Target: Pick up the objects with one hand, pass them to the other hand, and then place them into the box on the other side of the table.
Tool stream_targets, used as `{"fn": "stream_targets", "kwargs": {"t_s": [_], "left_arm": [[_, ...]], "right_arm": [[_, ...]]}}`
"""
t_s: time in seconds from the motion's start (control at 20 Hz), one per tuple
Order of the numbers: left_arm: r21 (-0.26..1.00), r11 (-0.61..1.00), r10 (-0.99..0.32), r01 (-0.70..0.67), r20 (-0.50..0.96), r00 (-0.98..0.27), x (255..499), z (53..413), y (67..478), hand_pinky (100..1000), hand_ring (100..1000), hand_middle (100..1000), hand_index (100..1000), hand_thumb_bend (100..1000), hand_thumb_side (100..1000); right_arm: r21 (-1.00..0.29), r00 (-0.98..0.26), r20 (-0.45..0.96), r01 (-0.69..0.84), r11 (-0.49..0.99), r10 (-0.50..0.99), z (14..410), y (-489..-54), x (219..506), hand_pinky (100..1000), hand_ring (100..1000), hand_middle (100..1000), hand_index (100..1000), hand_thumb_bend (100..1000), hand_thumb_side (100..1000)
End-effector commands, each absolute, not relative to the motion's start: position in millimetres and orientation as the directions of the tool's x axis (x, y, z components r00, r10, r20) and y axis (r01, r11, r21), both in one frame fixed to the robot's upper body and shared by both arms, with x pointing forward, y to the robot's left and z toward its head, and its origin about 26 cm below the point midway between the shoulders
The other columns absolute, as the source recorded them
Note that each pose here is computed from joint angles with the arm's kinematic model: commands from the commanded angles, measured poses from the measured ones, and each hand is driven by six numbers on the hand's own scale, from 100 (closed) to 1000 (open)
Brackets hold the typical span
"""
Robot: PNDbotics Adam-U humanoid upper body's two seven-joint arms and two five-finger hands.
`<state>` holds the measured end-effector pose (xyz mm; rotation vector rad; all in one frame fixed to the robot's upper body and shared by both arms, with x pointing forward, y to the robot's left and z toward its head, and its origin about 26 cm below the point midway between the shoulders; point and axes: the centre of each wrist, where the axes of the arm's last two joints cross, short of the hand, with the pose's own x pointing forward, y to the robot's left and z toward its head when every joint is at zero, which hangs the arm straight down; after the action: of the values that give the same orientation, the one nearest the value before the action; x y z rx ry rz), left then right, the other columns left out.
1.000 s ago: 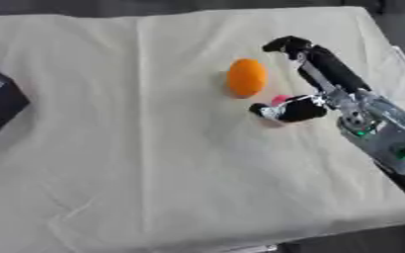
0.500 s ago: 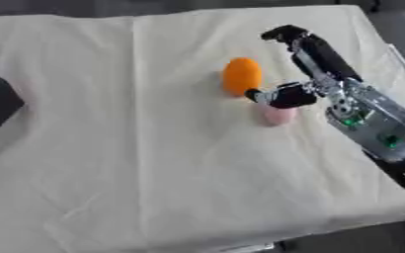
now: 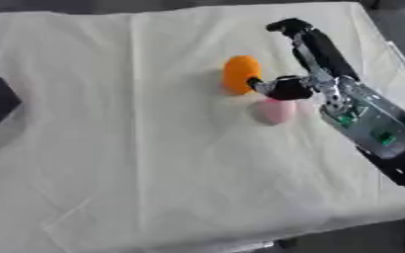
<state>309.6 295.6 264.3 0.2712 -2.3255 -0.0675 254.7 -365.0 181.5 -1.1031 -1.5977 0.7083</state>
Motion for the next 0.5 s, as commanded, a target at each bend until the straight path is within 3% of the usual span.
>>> {"fn": "stream_targets", "kwargs": {"t_s": [0.05, 0.5], "left_arm": [[0.135, 0.977, -0.212, -0.165, 0.69, -0.692, 306.0, 270.8, 294.4, 962, 628, 684, 703, 159, 656], [0.128, 0.979, -0.204, -0.16, 0.695, -0.689, 306.6, 269.1, 292.5, 965, 626, 683, 702, 156, 667]], "right_arm": [[-0.868, -0.069, 0.383, 0.314, 0.384, 0.921, 193.1, -366.1, 254.2, 810, 883, 860, 870, 534, 210], [-0.88, -0.086, 0.399, 0.243, 0.408, 0.913, 191.5, -367.4, 253.1, 812, 888, 868, 874, 530, 197]]}}
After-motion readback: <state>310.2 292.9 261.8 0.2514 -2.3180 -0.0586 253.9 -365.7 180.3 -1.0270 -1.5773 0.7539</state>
